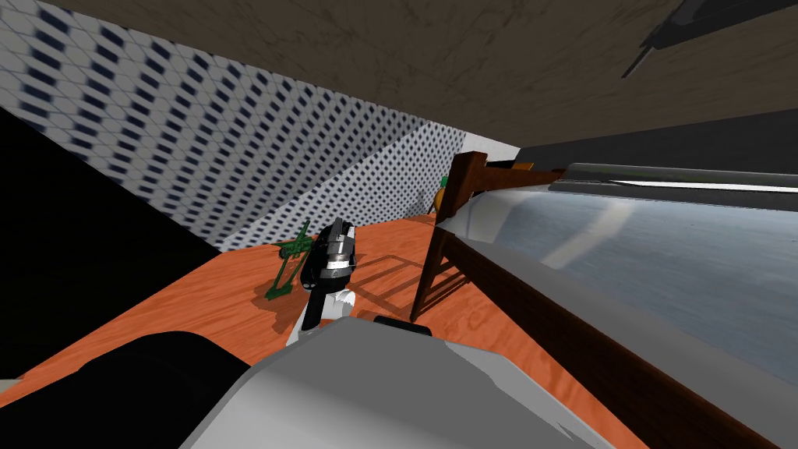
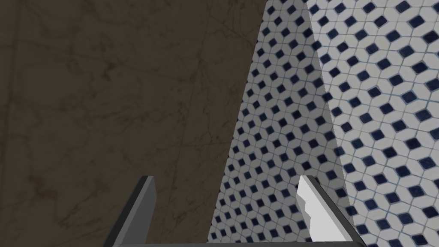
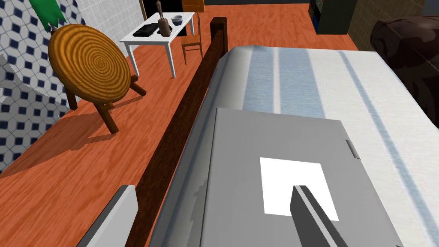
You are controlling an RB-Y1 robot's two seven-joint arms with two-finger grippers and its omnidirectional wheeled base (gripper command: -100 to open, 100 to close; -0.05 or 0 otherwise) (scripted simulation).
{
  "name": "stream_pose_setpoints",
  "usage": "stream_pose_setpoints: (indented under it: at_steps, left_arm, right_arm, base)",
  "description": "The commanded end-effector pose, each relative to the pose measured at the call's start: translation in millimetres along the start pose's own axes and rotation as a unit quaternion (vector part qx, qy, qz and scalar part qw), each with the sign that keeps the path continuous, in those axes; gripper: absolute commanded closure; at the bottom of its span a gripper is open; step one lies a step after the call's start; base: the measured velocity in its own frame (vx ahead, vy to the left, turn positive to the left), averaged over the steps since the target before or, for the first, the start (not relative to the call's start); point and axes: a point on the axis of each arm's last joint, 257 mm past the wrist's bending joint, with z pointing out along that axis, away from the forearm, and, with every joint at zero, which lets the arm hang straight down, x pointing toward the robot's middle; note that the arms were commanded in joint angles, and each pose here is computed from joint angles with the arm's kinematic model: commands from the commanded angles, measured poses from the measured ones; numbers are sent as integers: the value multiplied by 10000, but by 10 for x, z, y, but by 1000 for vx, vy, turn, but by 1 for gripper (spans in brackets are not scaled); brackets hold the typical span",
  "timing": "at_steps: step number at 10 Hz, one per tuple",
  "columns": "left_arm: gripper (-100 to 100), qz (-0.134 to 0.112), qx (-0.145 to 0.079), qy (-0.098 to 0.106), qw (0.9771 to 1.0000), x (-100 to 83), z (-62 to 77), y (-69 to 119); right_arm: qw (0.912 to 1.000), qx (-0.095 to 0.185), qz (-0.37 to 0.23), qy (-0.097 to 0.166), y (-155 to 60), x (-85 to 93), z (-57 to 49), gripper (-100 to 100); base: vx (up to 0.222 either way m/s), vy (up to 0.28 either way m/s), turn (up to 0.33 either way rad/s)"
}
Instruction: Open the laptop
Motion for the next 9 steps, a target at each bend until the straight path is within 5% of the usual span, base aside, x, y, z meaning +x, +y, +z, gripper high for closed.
stream_pose_setpoints:
  at_steps: [1, 2, 3, 4, 9]
  left_arm:
    - [0, 0, 0, 0, 10000, 0, 0, 0]
    - [0, 0, 0, 0, 10000, 0, 0, 0]
    - [0, 0, 0, 0, 10000, 0, 0, 0]
    - [0, -1, 0, 0, 10000, 0, 0, 0]
    - [0, -1, 0, 0, 10000, 0, 0, 0]
  right_arm:
    - [10000, -3, -15, -11, 77, 86, -209, -100]
    - [10000, 0, -17, -15, 105, 112, -291, -100]
    - [10000, 4, -7, -6, 91, 96, -233, -100]
    - [10000, -3, -17, -13, 99, 96, -242, 0]
    - [10000, -4, -17, -14, 98, 95, -240, 0]
  base:
    - [65, -17, 8]
    - [69, -19, 5]
    - [32, -9, 1]
    - [5, -1, 1]
    - [0, 0, 0]
